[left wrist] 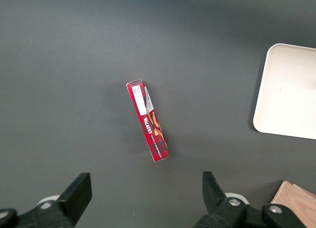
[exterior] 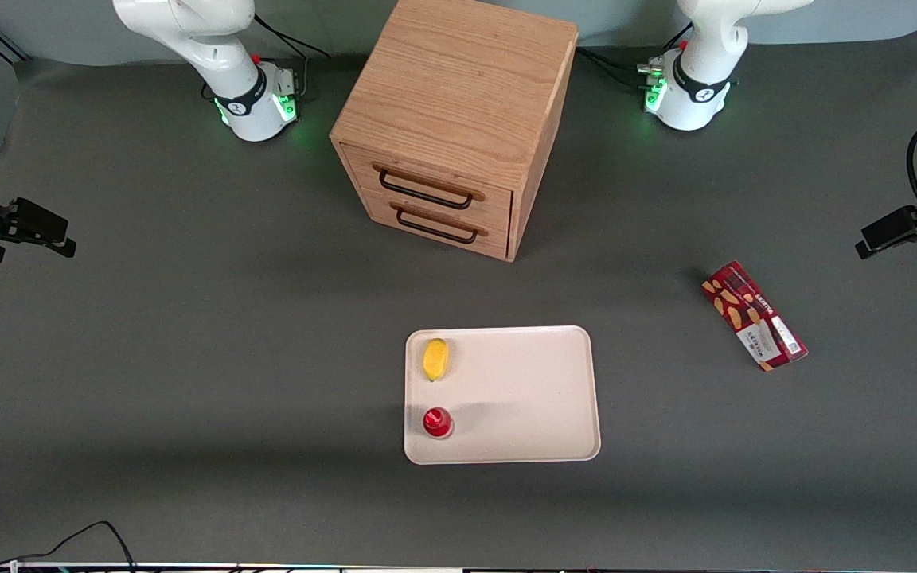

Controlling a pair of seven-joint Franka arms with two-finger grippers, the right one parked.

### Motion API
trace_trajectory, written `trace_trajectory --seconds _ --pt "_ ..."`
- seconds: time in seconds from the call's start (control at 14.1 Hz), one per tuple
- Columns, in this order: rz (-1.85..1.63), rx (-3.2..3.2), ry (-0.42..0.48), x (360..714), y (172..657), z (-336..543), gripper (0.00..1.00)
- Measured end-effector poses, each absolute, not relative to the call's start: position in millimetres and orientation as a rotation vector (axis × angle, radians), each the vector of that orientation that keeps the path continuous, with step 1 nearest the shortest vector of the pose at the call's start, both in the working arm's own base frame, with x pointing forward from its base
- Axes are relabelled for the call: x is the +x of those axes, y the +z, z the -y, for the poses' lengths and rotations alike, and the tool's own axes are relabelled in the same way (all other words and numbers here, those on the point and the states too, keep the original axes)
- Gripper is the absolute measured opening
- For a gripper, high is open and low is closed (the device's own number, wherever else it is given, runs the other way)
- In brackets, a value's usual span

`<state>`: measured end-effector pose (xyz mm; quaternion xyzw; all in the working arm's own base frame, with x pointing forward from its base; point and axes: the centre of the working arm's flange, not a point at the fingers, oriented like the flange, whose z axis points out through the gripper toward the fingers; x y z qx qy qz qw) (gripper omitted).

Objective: Place red cookie box on tray

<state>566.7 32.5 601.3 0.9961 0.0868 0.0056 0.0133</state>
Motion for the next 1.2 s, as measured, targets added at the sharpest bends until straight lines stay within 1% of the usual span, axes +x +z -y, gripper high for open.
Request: trace_trajectory --seconds 0.35,0.57,0.85,1.2 --pt "-0.271 3.103 0.009 567 596 -32 1.0" --pt "-0.275 3.101 0.028 571 579 -33 1.0" --pt "-0.304 3.071 0.052 579 521 -35 1.0" --pt "-0.334 3.063 -0.007 593 440 -40 1.0"
